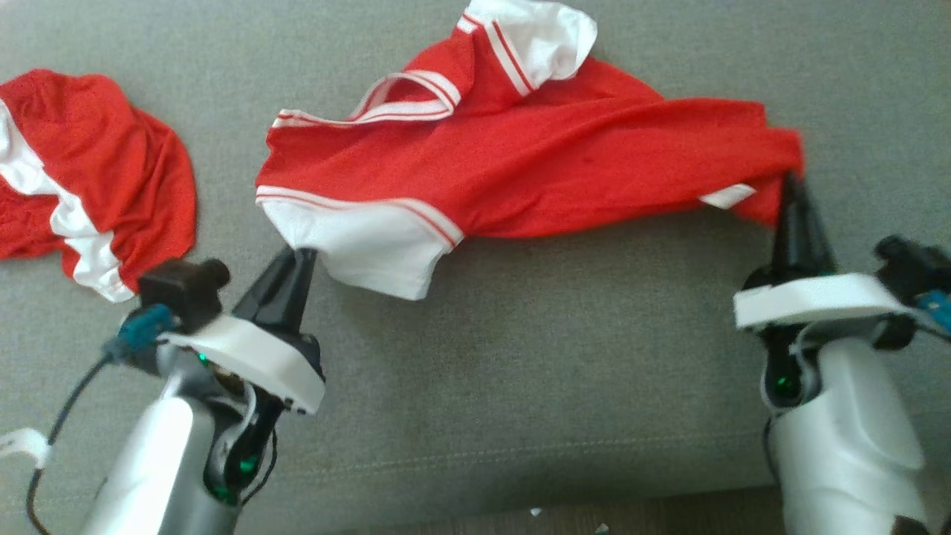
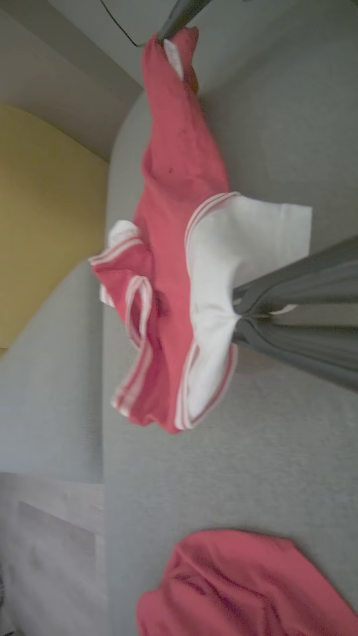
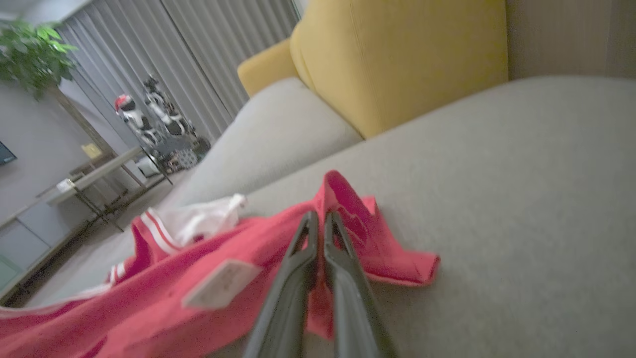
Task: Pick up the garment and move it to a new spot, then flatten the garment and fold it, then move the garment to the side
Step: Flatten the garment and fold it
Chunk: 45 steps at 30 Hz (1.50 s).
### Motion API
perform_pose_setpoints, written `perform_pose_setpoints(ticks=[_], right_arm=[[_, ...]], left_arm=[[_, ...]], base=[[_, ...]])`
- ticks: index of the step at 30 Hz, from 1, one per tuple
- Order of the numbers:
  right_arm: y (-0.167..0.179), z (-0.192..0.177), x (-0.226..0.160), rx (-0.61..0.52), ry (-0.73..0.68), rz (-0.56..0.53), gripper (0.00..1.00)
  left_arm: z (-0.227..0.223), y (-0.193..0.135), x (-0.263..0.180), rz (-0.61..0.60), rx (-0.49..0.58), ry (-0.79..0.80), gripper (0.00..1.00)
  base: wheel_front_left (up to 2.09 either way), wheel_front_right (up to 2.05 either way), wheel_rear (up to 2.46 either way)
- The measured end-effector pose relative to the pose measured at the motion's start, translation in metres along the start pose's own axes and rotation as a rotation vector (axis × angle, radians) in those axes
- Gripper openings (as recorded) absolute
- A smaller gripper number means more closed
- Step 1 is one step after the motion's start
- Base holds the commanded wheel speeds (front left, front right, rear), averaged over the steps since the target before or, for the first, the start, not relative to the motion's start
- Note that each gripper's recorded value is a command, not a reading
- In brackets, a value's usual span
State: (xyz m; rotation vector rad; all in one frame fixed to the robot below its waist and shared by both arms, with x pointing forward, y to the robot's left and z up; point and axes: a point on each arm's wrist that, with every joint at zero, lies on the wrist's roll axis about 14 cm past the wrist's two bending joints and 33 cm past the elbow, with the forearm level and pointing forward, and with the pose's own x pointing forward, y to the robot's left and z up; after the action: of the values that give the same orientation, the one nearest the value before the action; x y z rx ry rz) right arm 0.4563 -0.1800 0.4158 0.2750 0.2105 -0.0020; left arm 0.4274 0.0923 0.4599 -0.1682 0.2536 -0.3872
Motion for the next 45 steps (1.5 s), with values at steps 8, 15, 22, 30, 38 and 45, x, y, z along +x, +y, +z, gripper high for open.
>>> perform_pose_setpoints(ticks=[8, 15, 22, 30, 38, 45], right_arm=[[0.015, 0.106, -0.01, -0.091, -0.316, 0.052, 0.0], [0.021, 0.206, -0.016, -0.191, -0.471, 0.098, 0.0], [0.039, 0.243, 0.012, -0.219, -0.361, 0.179, 0.0], [0.033, 0.178, 0.045, -0.29, -0.165, 0.21, 0.0], [-0.007, 0.003, 0.016, -0.196, 0.248, 0.145, 1.0], [-0.004, -0.038, -0.011, -0.079, 0.291, 0.117, 1.0]], left_arm=[[0.142, -0.02, 0.003, -0.101, -0.054, -0.409, 0.0], [0.26, -0.043, 0.001, -0.209, -0.044, -0.585, 0.0], [0.291, -0.026, 0.045, -0.171, -0.075, -0.491, 0.0], [0.229, -0.008, 0.094, -0.154, -0.082, -0.34, 0.0], [0.067, 0.036, 0.075, -0.028, -0.207, -0.074, 0.0], [0.058, 0.052, 0.058, 0.017, -0.237, -0.124, 0.0]], base=[[0.0, 0.0, 0.0], [0.0, 0.0, 0.0], [0.0, 0.0, 0.0], [0.0, 0.0, 0.0], [0.0, 0.0, 0.0], [0.0, 0.0, 0.0]])
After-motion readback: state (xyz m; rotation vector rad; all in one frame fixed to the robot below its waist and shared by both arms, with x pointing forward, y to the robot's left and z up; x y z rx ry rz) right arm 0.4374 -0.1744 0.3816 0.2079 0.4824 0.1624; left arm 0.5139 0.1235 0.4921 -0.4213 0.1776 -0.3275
